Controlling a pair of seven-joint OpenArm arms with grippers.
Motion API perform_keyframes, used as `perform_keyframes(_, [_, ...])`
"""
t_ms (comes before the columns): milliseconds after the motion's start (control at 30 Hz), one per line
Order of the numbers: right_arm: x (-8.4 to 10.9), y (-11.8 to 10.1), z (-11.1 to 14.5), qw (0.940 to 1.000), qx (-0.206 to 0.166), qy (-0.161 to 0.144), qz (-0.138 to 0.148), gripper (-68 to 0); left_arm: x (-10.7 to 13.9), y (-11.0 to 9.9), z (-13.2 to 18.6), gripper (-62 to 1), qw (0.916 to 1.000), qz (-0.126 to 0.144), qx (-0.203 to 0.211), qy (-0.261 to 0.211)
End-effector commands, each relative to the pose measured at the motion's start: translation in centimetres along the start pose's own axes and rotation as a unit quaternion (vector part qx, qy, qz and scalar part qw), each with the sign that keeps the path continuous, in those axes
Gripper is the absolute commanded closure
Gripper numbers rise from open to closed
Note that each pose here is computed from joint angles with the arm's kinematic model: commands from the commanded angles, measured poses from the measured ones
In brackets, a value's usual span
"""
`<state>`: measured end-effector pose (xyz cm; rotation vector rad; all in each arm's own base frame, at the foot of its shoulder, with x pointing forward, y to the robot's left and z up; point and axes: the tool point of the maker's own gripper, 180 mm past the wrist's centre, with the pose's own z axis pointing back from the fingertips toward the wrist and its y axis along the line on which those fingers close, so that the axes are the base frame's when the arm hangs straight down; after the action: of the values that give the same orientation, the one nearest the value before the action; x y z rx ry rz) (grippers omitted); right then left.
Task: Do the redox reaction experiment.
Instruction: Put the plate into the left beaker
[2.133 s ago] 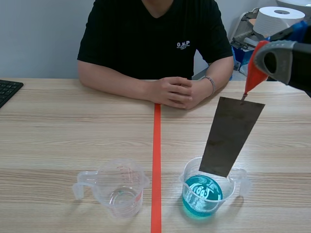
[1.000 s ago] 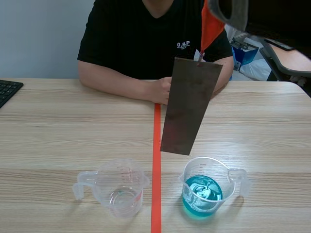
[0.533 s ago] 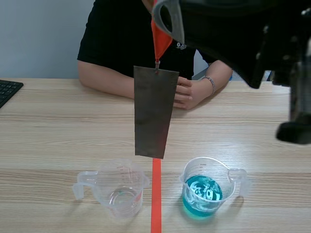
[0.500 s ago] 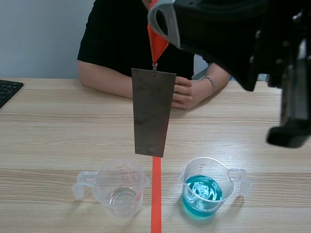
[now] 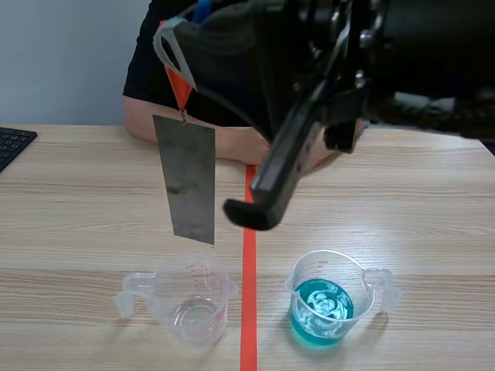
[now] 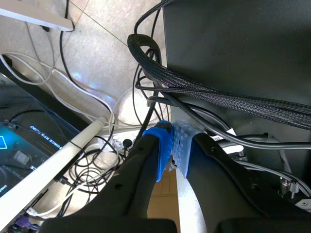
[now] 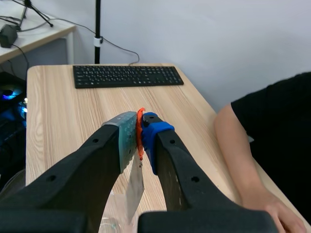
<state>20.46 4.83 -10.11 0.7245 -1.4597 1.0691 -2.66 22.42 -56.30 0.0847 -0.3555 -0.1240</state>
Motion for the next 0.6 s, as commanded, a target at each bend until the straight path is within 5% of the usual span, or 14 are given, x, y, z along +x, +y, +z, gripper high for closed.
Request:
perform_keyframes(0, [1.2, -0.1, -0.3, 0.9998, 0.0, -0.019, 0.007, -0.6, 0.1, 0.0, 0.2, -2.7, 1.0, 0.0, -0.001, -0.005])
perform_keyframes(567, [0.0, -0.1, -2.0, 0.9995, 0.003, -0.007, -0.031, -0.6, 0.1, 0.0, 0.2, -2.7, 1.0, 0.0, -0.001, -0.005])
